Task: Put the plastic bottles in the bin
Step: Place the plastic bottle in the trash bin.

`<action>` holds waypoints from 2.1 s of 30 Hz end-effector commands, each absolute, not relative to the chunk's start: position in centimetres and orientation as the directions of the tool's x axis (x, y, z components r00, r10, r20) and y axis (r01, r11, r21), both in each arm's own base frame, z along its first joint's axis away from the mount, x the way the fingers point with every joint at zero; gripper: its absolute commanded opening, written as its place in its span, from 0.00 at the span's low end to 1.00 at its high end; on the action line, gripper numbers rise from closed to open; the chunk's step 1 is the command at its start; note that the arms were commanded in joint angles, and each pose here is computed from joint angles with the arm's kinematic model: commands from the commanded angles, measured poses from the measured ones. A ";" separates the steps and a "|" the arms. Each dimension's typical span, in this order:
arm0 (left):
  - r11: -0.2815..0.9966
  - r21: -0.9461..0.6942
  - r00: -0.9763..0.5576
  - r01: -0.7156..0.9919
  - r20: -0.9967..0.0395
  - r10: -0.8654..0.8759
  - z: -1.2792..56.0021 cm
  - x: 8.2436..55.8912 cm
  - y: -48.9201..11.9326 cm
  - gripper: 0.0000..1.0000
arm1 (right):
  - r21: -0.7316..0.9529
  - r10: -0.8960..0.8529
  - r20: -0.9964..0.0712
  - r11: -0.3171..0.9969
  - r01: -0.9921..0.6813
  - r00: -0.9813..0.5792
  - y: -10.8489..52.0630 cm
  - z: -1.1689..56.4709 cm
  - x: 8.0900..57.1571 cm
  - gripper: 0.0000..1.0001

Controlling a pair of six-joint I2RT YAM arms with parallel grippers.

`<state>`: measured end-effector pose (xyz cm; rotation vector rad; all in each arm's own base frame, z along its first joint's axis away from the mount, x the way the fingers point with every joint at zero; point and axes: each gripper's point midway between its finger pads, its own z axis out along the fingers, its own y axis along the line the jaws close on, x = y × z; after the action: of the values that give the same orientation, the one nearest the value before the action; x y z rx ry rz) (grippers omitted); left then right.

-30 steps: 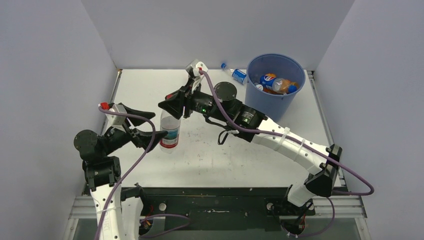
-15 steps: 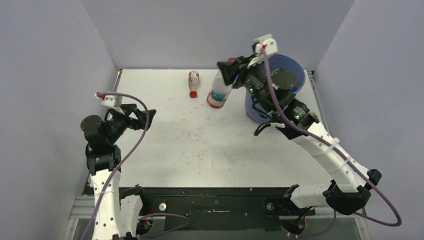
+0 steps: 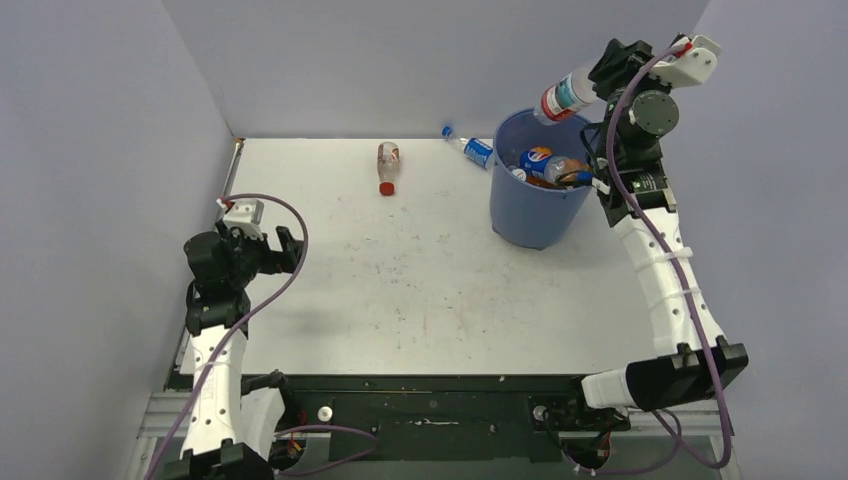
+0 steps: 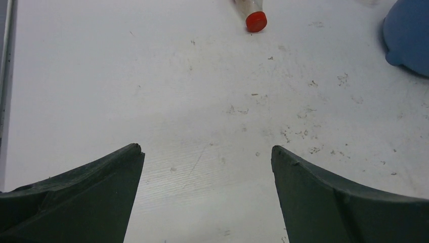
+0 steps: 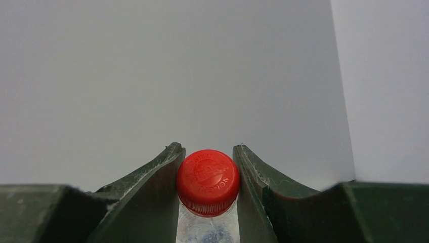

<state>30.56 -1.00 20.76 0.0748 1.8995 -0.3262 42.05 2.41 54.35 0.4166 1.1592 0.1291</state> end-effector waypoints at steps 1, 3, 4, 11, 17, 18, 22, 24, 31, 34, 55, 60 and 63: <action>0.959 -0.040 -0.280 0.280 -0.959 0.042 20.6 29.6 -1.1 0.96 | 0.463 0.389 -0.814 0.883 0.077 0.432 0.7 52.1 46.6 0.05; 0.955 -0.015 -0.274 0.296 -0.959 0.070 20.1 29.2 -1.3 0.96 | 0.450 0.386 -0.839 0.888 0.092 0.383 1.0 49.7 48.8 0.05; 0.953 -0.008 -0.274 0.303 -0.958 0.079 19.8 29.0 -1.4 0.96 | 0.445 0.385 -0.849 0.890 0.098 0.361 1.1 48.5 49.5 0.05; 0.942 0.039 -0.273 0.334 -0.952 0.136 18.8 27.9 -1.6 0.96 | 0.443 0.400 -0.879 0.887 0.133 0.258 0.9 41.7 52.3 0.05; 0.935 0.043 -0.284 0.353 -0.947 0.151 17.7 27.6 -1.8 0.96 | 0.412 0.396 -0.908 0.904 0.113 0.139 2.0 38.1 53.6 0.05; 0.935 0.041 -0.284 0.353 -0.947 0.149 17.7 27.6 -1.8 0.96 | 0.411 0.396 -0.909 0.904 0.115 0.132 2.0 37.7 53.5 0.05; 0.935 0.033 -0.283 0.354 -0.949 0.141 17.6 27.8 -1.9 0.96 | 0.340 0.334 -0.940 0.934 0.109 0.063 3.2 37.0 53.9 0.05; 0.934 0.029 -0.281 0.356 -0.950 0.137 17.6 27.9 -2.0 0.96 | 0.296 0.296 -0.955 0.948 0.120 0.013 3.6 36.0 54.1 0.05; 0.933 0.019 -0.269 0.359 -0.955 0.123 18.3 27.9 -2.1 0.96 | 0.366 0.353 -0.921 0.929 0.052 0.163 3.6 41.8 51.5 0.05; 0.934 0.024 -0.264 0.357 -0.956 0.126 18.6 28.0 -2.1 0.96 | 0.384 0.366 -0.898 0.923 0.030 0.246 3.2 46.1 50.1 0.05; 0.936 0.009 -0.254 0.352 -0.961 0.105 18.7 29.0 -2.0 0.96 | 0.195 0.165 -0.980 0.903 0.382 0.109 -2.9 39.8 48.8 0.05; 0.934 -0.012 -0.264 0.357 -0.961 0.088 18.5 29.2 -2.2 0.96 | 0.170 0.185 -0.983 0.927 0.334 -0.013 -1.4 35.1 50.0 0.05; 0.932 -0.021 -0.270 0.362 -0.959 0.084 18.3 29.2 -2.5 0.96 | 0.168 0.202 -0.976 0.934 0.315 -0.082 -0.8 31.7 50.2 0.05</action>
<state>28.46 -1.88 16.51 0.3018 1.9040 -0.2646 50.16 -1.23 36.96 0.4361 1.5200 -0.0911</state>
